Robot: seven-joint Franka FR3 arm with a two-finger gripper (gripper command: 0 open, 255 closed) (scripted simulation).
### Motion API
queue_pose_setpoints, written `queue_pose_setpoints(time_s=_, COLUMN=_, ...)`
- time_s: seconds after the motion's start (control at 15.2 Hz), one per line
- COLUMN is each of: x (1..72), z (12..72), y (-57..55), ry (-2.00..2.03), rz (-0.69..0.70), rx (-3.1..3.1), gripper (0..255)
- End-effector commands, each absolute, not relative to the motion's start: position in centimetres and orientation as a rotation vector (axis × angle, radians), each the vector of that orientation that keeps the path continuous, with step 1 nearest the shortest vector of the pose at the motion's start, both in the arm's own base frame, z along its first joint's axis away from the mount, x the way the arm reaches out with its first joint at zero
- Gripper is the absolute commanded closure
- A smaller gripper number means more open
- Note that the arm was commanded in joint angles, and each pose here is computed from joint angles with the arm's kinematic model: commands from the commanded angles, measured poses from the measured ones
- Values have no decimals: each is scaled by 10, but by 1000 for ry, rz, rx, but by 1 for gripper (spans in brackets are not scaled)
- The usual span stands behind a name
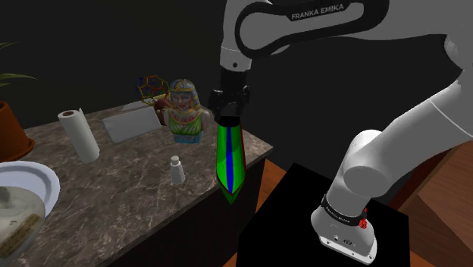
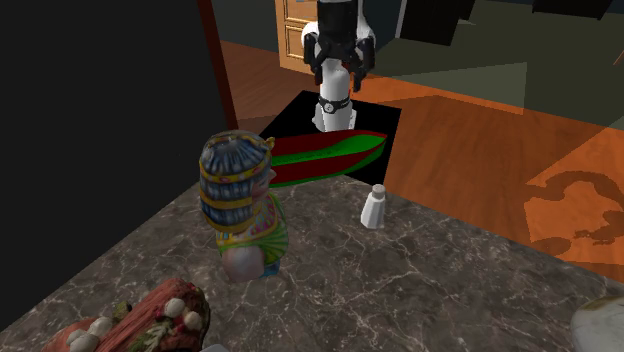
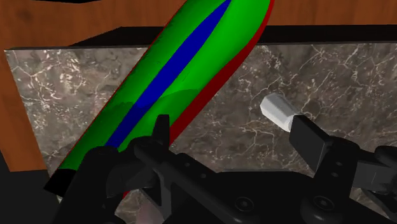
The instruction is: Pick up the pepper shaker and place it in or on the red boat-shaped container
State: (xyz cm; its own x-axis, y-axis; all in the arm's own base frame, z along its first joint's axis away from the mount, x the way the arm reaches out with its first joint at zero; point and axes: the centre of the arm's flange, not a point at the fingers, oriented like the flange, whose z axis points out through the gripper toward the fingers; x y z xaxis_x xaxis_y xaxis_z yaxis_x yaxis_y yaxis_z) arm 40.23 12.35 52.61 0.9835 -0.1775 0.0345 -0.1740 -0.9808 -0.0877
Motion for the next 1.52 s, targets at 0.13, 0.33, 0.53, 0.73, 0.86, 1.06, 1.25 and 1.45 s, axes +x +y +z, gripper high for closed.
queue_pose_setpoints(time_s=0.13, x=429, z=494, y=158, ry=289, rz=-75, rx=-3042, gripper=0)
queue_pose_setpoints(time_s=0.33, x=450, z=472, y=182, ry=303, rz=-82, rx=-3040, gripper=0)
queue_pose_setpoints(time_s=0.53, x=471, z=450, y=207, ry=316, rz=-89, rx=-3038, gripper=0)
queue_pose_setpoints(time_s=0.73, x=493, z=428, y=232, ry=329, rz=-96, rx=-3037, gripper=0)
queue_pose_setpoints(time_s=0.86, x=507, z=414, y=248, ry=338, rz=-100, rx=-3036, gripper=0)
queue_pose_setpoints(time_s=1.06, x=520, z=396, y=262, ry=346, rz=-104, rx=-3035, gripper=0)
queue_pose_setpoints(time_s=1.25, x=521, z=381, y=263, ry=346, rz=-104, rx=-3035, gripper=0)
queue_pose_setpoints(time_s=1.45, x=522, z=365, y=264, ry=346, rz=-104, rx=-3035, gripper=0)
